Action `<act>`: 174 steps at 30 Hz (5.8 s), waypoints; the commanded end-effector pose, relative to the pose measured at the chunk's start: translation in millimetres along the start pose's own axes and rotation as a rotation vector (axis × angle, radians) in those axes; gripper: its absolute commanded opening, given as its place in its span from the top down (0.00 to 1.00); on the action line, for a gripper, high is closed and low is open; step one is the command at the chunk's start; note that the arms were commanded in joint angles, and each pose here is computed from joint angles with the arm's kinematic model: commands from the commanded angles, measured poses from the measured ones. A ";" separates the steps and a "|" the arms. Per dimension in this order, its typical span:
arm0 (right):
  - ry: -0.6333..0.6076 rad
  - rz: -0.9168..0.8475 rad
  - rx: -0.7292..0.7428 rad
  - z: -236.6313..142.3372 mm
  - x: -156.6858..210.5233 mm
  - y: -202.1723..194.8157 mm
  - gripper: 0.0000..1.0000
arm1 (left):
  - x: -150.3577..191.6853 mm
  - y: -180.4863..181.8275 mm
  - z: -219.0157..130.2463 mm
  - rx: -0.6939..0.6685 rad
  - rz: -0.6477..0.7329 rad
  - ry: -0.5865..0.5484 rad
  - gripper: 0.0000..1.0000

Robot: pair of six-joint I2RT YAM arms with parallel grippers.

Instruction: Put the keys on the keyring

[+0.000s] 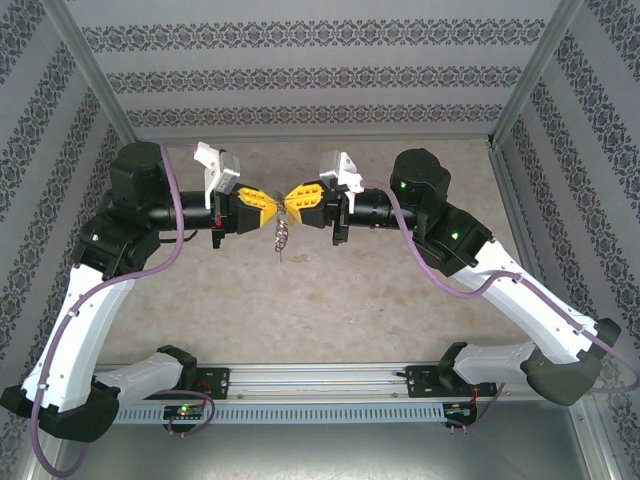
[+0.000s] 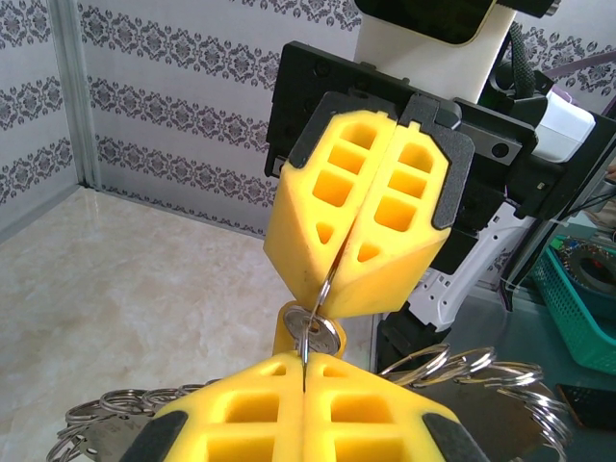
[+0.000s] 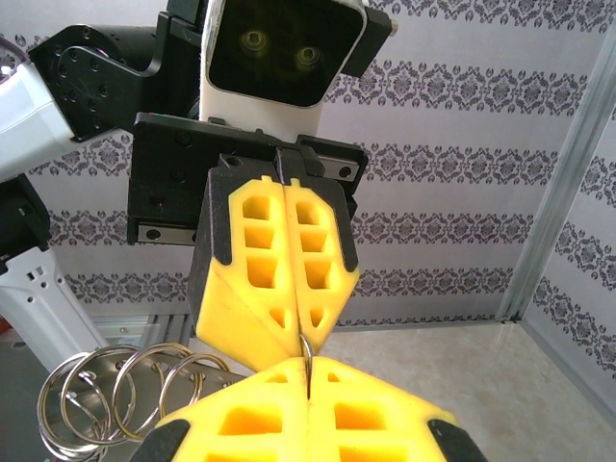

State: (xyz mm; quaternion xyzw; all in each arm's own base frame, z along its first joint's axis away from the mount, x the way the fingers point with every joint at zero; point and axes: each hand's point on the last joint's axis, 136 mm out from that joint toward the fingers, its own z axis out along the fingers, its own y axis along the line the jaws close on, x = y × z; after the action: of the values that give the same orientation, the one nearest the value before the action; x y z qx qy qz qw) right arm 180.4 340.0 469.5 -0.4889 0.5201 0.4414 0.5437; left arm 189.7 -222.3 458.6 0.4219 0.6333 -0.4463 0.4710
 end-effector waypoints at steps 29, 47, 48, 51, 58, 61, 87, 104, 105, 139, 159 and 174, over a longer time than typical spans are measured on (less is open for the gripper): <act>-0.033 -0.047 0.022 -2.5 -9.8 0.9 1.00 | -14.3 -7.7 -4.9 0.020 0.065 -0.033 1.00; -0.021 -0.050 0.032 -1.5 -5.8 -1.4 1.00 | -13.6 -6.4 -3.5 0.023 0.069 -0.029 1.00; -0.020 -0.049 0.033 -1.3 -5.4 -1.7 1.00 | -14.2 -6.9 -3.9 0.023 0.071 -0.030 1.00; -0.017 -0.049 0.036 -1.5 -4.8 -1.9 1.00 | -14.2 -6.4 -3.4 0.025 0.070 -0.029 1.00; -0.008 -0.048 0.046 -1.1 -2.2 -4.1 1.00 | -14.9 -8.1 -4.0 0.030 0.073 -0.032 1.00; -0.001 -0.044 0.053 -1.1 -1.2 -5.4 1.00 | -15.6 -9.0 -4.3 0.032 0.074 -0.034 1.00; -0.025 -0.042 -0.005 -7.7 -7.9 9.0 1.00 | -15.3 -8.7 -4.3 0.030 0.079 -0.030 1.00; -0.017 -0.026 -0.020 -0.5 -4.7 6.7 1.00 | -15.8 -9.9 -5.7 0.026 0.076 -0.034 1.00; -0.017 -0.024 -0.020 -0.2 -4.5 6.6 1.00 | -16.0 -10.1 -5.9 0.026 0.077 -0.034 1.00; -0.011 -0.042 0.031 -2.9 -4.7 -0.3 1.00 | -15.5 -7.7 -4.1 0.027 0.082 -0.030 1.00; -0.007 -0.039 0.044 -6.4 -3.9 -0.2 1.00 | -15.4 -6.5 -3.0 0.028 0.082 -0.028 1.00; -0.007 -0.036 0.045 -5.7 -1.5 -0.8 1.00 | -16.1 -6.0 -2.6 0.030 0.082 -0.028 1.00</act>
State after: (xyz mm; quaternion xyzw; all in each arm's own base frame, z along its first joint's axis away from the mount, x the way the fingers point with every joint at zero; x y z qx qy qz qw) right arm 184.3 335.6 465.6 -0.4853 0.5289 0.4231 0.5529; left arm 193.7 -224.5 459.5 0.4309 0.6277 -0.4429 0.4735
